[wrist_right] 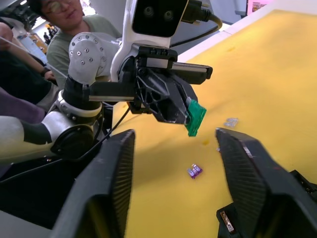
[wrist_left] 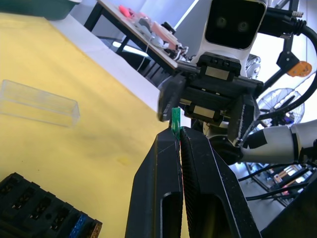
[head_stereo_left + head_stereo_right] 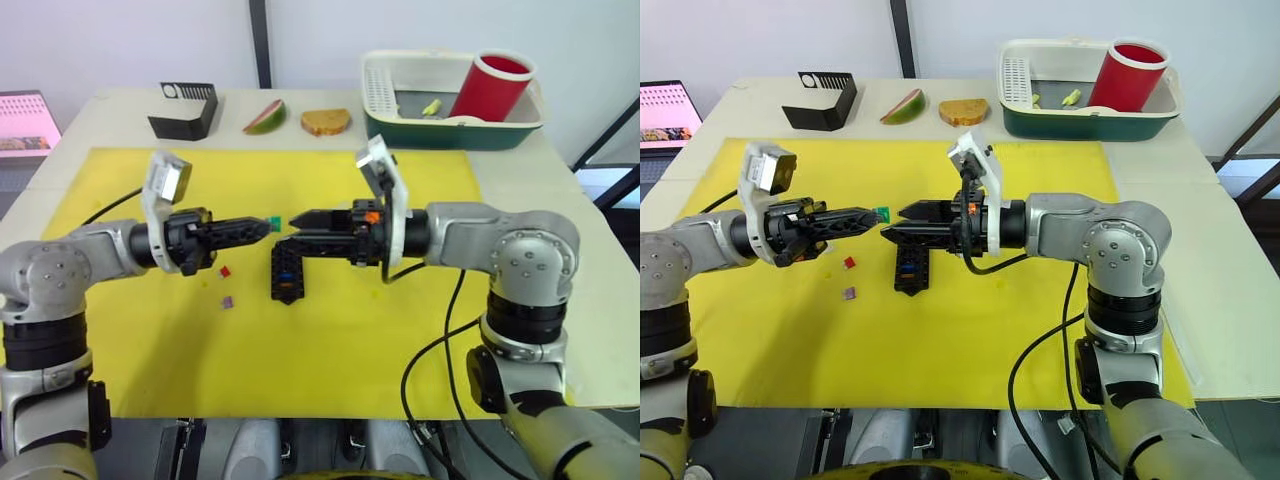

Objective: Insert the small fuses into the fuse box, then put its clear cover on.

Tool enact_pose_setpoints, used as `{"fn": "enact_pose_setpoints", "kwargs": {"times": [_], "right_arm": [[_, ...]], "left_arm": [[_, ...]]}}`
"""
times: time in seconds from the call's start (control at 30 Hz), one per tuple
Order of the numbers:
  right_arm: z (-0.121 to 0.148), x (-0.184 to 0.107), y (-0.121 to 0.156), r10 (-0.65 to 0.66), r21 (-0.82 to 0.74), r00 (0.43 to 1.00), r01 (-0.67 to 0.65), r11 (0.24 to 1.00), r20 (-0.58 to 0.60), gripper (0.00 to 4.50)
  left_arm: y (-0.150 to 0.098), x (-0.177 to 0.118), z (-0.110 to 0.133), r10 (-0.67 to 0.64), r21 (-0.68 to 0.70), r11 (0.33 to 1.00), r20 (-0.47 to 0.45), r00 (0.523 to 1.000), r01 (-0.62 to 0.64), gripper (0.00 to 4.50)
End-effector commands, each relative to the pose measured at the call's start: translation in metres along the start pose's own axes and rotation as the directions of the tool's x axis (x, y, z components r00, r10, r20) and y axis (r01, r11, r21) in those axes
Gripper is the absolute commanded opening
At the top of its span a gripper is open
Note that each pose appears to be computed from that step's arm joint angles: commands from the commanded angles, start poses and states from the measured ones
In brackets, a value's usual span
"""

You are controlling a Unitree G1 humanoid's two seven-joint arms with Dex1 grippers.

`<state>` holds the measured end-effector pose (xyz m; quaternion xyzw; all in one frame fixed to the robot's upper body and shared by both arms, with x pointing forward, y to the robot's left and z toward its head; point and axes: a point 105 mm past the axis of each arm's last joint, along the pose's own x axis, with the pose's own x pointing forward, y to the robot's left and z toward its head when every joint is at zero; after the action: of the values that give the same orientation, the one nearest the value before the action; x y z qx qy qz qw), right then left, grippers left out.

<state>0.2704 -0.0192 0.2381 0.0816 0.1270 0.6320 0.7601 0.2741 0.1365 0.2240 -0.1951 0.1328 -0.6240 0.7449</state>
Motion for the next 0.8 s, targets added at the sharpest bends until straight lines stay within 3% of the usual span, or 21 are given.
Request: {"fn": "enact_pose_setpoints", "kwargs": {"times": [0.03, 0.8], "right_arm": [[0.0084, 0.0008, 0.0049, 0.017, -0.018, 0.999, -0.016, 1.0, 0.032, 2.76], [0.006, 0.0059, 0.0042, 0.024, 0.061, 0.999, -0.027, 0.998, 0.037, 2.76]], "left_arm": [[-0.0077, 0.0017, 0.008, -0.036, 0.04, 0.999, 0.017, 0.999, 0.036, 0.0], [-0.0064, 0.0005, 0.0085, -0.022, 0.034, 0.999, 0.045, 0.999, 0.02, 0.0]]}}
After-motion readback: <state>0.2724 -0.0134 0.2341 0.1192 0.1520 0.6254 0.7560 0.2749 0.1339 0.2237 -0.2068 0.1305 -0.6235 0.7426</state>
